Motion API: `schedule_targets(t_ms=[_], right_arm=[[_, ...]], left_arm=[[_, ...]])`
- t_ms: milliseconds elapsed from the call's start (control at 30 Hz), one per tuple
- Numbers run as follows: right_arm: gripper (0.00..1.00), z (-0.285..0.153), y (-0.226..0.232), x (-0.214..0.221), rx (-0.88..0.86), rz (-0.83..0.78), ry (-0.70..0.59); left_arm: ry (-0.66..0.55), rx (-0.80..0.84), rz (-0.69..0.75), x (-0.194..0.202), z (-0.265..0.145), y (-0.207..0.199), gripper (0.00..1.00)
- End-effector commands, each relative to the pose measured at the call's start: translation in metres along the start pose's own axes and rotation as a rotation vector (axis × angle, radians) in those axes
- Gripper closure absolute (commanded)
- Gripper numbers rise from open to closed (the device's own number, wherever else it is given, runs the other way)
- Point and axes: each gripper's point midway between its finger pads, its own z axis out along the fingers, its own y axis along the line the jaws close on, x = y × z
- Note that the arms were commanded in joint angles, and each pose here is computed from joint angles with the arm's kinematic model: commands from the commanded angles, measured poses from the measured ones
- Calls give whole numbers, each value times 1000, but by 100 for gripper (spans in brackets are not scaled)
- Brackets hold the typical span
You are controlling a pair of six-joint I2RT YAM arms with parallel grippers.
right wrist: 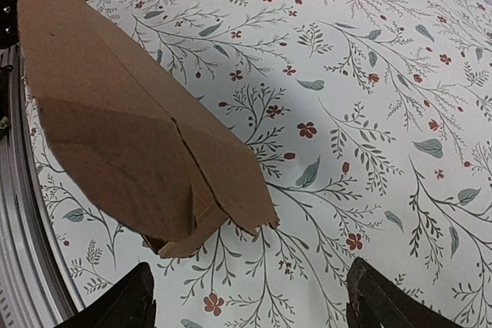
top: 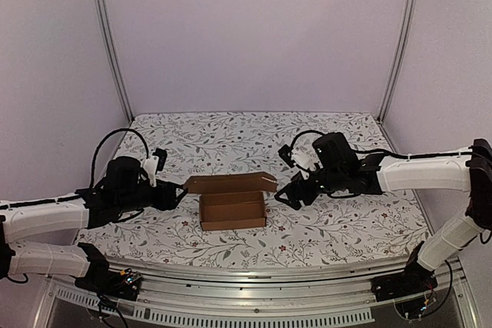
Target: Fold the paper box
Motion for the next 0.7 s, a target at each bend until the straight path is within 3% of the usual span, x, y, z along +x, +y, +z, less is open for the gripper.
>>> schedule_targets(t_ms=[0,267,667], right_arm=[[19,11,10,-22,-71,-122,-43],[49,30,7,-21,-67,-184,-21],[71,37,4,-17,-60,-169,-18]], left_arm=[[7,17,6,0,1,-1,33],[25,38,-10,5,2,-4,33],[30,38,-31,8,1,-4,33]])
